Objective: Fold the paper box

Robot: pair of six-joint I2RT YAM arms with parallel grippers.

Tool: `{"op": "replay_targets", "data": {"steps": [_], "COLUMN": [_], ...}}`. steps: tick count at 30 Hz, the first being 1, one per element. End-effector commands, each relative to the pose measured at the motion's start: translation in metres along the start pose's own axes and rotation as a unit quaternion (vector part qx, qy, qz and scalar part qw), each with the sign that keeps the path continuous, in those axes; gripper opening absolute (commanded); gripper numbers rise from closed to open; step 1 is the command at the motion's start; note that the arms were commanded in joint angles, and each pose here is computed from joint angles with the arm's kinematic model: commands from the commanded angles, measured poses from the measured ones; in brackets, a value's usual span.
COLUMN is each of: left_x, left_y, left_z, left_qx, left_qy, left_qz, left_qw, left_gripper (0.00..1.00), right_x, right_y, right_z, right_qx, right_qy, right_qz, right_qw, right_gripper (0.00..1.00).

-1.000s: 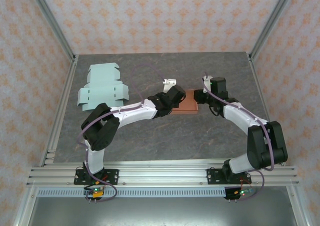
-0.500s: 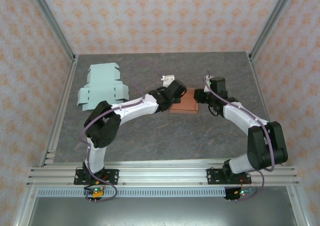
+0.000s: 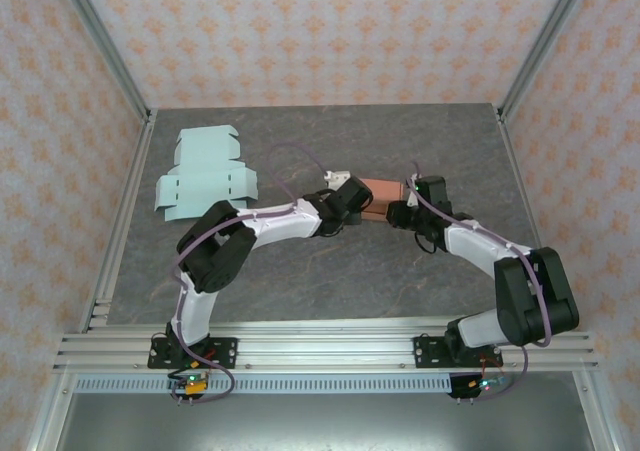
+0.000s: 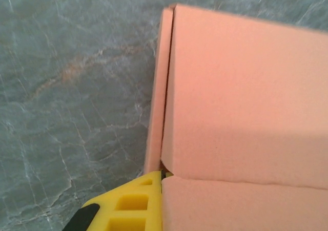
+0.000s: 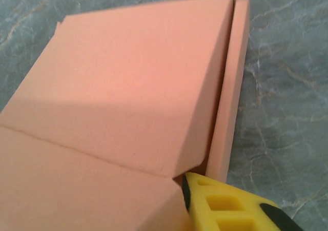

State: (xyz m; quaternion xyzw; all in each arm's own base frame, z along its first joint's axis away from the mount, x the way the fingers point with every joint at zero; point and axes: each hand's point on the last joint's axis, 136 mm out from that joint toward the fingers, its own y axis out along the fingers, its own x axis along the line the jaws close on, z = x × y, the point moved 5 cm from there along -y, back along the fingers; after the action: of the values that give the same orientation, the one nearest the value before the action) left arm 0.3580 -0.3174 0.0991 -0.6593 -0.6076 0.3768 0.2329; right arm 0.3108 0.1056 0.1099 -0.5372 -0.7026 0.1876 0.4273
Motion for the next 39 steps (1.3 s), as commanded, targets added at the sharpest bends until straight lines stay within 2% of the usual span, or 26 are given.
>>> {"op": "replay_targets", "data": {"steps": [1,6,11,12,14,17,20,24,28,31,35,39], "left_x": [0.013,0.019,0.019,0.019,0.018,0.018,0.016,0.016,0.014,0.006,0.003,0.004], "left_y": [0.004,0.007,0.007,0.007,0.007,0.008,0.008,0.004,-0.006,-0.015,-0.028,-0.058], "left_z": [0.005,0.007,0.004,0.003,0.003,0.003,0.002,0.000,-0.004,-0.010,-0.013,-0.017], "left_qx": [-0.002,-0.008,-0.014,-0.015,-0.017,-0.018,-0.017,-0.019,-0.029,-0.040,-0.043,-0.045], "left_qy": [0.007,0.008,0.017,0.019,0.022,0.025,0.026,0.026,0.023,0.026,0.023,0.015], "left_qz": [-0.033,-0.052,-0.062,-0.063,-0.060,-0.060,-0.057,-0.048,-0.031,0.007,0.035,0.078], "left_qw": [0.999,0.999,0.998,0.998,0.998,0.998,0.998,0.998,0.999,0.999,0.998,0.996], "left_gripper": [0.01,0.01,0.01,0.01,0.01,0.01,0.02,0.12,0.18,0.21,0.27,0.38], "right_x": [-0.001,0.002,0.004,0.003,0.005,0.017,0.021,0.015,0.004,-0.001,-0.008,-0.014], "right_y": [-0.014,-0.037,-0.069,-0.076,-0.089,-0.097,-0.083,-0.048,-0.017,0.000,0.008,0.013], "right_z": [-0.007,-0.006,-0.002,-0.003,-0.010,-0.028,-0.046,-0.056,-0.054,-0.046,-0.037,-0.029], "right_qx": [-0.030,-0.063,-0.098,-0.107,-0.133,-0.148,-0.105,-0.058,-0.017,0.026,0.045,0.049], "right_qy": [0.009,0.023,0.037,0.044,0.056,0.056,0.058,0.052,0.038,0.023,0.017,0.021], "right_qz": [0.010,0.001,-0.004,-0.001,-0.007,-0.034,-0.020,0.010,0.038,0.047,0.060,0.069], "right_qw": [0.999,0.998,0.994,0.993,0.989,0.987,0.993,0.997,0.998,0.998,0.997,0.996], "right_gripper": [0.33,0.40,0.54,0.57,0.71,0.80,0.81,0.81,0.79,0.77,0.76,0.76]}}
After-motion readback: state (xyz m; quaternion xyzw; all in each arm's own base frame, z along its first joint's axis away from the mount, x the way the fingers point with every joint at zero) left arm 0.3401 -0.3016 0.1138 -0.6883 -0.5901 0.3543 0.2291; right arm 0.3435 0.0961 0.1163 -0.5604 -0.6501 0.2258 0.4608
